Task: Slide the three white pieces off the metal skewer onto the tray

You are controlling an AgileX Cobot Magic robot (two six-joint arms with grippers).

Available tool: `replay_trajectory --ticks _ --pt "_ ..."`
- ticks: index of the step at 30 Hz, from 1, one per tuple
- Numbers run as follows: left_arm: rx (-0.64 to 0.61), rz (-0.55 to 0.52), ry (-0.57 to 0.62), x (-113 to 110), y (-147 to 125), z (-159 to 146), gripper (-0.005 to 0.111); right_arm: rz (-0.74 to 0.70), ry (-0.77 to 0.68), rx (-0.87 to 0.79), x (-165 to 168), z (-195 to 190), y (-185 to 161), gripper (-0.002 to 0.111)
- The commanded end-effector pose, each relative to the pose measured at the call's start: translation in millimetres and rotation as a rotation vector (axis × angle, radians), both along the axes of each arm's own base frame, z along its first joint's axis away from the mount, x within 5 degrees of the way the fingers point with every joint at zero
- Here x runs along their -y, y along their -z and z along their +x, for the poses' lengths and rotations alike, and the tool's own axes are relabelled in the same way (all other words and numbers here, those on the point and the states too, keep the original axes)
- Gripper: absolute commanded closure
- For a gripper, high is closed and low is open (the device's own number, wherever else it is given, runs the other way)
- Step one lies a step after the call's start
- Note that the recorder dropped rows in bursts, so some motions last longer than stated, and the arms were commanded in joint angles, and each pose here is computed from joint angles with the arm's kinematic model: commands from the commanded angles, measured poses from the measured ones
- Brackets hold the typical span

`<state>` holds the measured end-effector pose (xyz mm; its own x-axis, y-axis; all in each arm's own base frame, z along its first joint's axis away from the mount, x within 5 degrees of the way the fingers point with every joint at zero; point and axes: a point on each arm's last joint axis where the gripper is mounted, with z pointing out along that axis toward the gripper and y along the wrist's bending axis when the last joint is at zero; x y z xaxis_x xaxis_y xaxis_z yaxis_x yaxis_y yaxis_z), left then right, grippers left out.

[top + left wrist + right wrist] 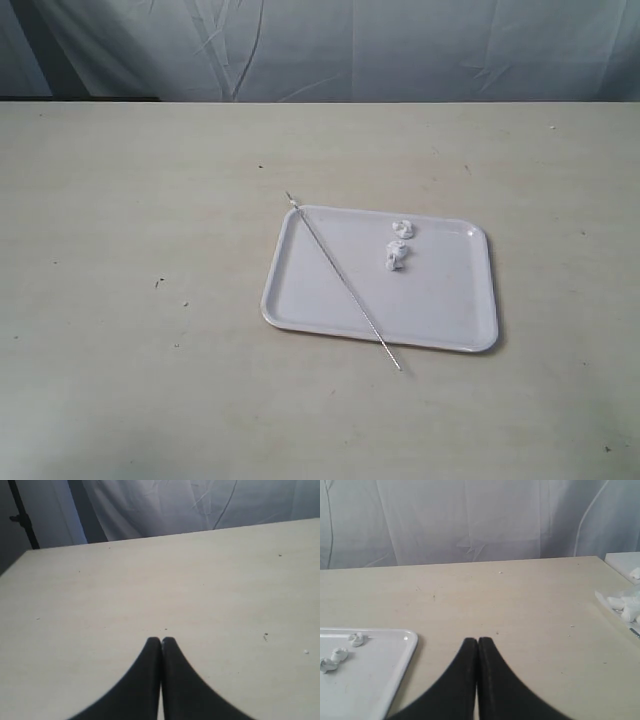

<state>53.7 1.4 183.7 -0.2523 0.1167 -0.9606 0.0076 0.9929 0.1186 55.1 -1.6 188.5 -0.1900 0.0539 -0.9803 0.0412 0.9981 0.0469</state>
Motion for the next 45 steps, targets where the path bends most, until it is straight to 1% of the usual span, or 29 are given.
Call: replay_trajectory --ticks 1,5,13,16,20,25,45 --pt "0.001 0.12 0.03 -0.1 1.0 -0.1 0.107 0.006 -0.001 -0.002 -0.1 -0.3 0.8 0.109" --pt "0.004 0.082 0.029 0.7 0.9 0.0 0.107 0.006 -0.001 -0.004 -0.1 -0.4 1.1 0.109" --pt "0.004 0.088 0.03 0.6 0.9 0.0 0.107 0.01 -0.001 0.007 -0.2 -0.2 0.0 0.109" --pt "0.003 0.11 0.028 -0.1 0.9 -0.1 0.107 0.01 -0.001 0.007 -0.2 -0.2 0.0 0.109" --pt "-0.019 0.022 0.02 1.2 3.0 -0.6 0.107 0.01 -0.001 0.007 -0.2 -0.2 0.0 0.109" --pt "-0.017 0.043 0.025 1.2 2.8 -0.5 0.107 0.01 -0.001 0.007 -0.2 -0.2 0.0 0.109" --pt "-0.013 0.046 0.025 1.1 2.4 -0.5 0.107 0.01 -0.014 0.005 -0.9 -0.2 0.3 0.109"
